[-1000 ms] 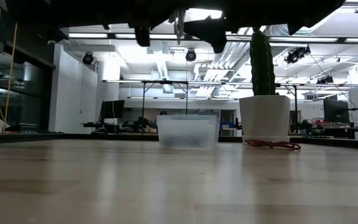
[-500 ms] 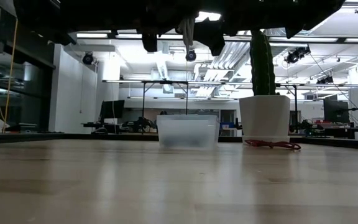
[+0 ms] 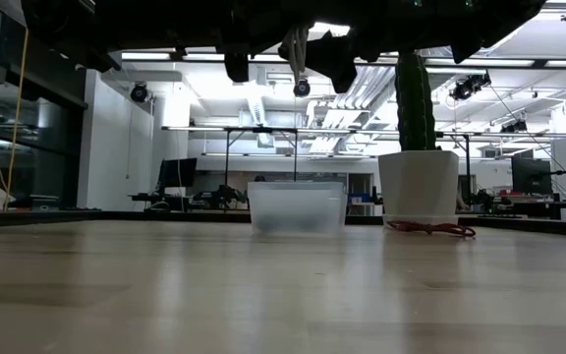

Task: Pick and place USB-C Cables
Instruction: Put the white charger cable into the transparent bin

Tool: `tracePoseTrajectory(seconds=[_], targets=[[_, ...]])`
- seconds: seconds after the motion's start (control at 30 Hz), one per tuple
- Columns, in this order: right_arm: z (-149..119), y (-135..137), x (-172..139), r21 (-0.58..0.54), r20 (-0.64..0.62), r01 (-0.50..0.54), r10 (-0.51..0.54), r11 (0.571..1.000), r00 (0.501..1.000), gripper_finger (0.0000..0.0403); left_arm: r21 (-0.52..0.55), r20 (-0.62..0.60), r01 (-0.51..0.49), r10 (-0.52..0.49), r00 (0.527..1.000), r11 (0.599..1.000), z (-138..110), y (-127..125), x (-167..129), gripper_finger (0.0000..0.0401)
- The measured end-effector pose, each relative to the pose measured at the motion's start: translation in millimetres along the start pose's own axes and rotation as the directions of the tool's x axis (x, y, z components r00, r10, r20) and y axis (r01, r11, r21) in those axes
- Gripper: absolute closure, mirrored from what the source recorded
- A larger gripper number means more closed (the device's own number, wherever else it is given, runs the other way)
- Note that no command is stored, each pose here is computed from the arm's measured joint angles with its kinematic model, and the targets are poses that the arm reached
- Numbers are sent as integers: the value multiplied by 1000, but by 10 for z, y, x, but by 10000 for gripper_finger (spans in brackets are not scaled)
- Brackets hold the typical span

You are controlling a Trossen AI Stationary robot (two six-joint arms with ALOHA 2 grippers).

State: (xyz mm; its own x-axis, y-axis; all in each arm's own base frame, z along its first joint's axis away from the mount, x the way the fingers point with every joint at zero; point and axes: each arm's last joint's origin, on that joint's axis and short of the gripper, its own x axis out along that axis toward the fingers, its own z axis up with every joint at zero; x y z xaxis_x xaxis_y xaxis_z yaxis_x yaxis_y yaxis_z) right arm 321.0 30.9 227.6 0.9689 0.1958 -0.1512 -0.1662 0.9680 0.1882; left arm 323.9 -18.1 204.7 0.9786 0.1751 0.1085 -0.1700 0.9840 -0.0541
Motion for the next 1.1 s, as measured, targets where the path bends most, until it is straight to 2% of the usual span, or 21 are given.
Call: tracePoseTrajectory(seconds=[0.3,0.4,0.5,0.77,0.87,0.97,1.1], targets=[[3,-1,0,-26,4,5,-5,1000,1000,144,-23,0,0,0,1000,1000,1,0,0,380],[4,-1,0,-27,4,5,-5,1000,1000,163,-23,0,0,0,1000,1000,1,0,0,380],[4,-1,0,-42,5,6,-5,999,1000,200,-23,0,0,0,1000,1000,1,0,0,380],[3,-3,0,-49,3,7,-6,999,1000,343,-25,4,1,-1,1000,1000,6,-1,-1,380],[2,-3,0,-64,3,6,-6,998,1000,382,-27,3,1,-1,1000,1000,5,-2,-1,380],[2,-2,0,-66,3,6,-6,998,1000,381,-28,3,1,-1,1000,1000,5,-2,-1,380],[2,-3,0,-62,3,7,-7,998,1000,359,-29,2,2,-2,1000,1000,5,-3,-1,379]])
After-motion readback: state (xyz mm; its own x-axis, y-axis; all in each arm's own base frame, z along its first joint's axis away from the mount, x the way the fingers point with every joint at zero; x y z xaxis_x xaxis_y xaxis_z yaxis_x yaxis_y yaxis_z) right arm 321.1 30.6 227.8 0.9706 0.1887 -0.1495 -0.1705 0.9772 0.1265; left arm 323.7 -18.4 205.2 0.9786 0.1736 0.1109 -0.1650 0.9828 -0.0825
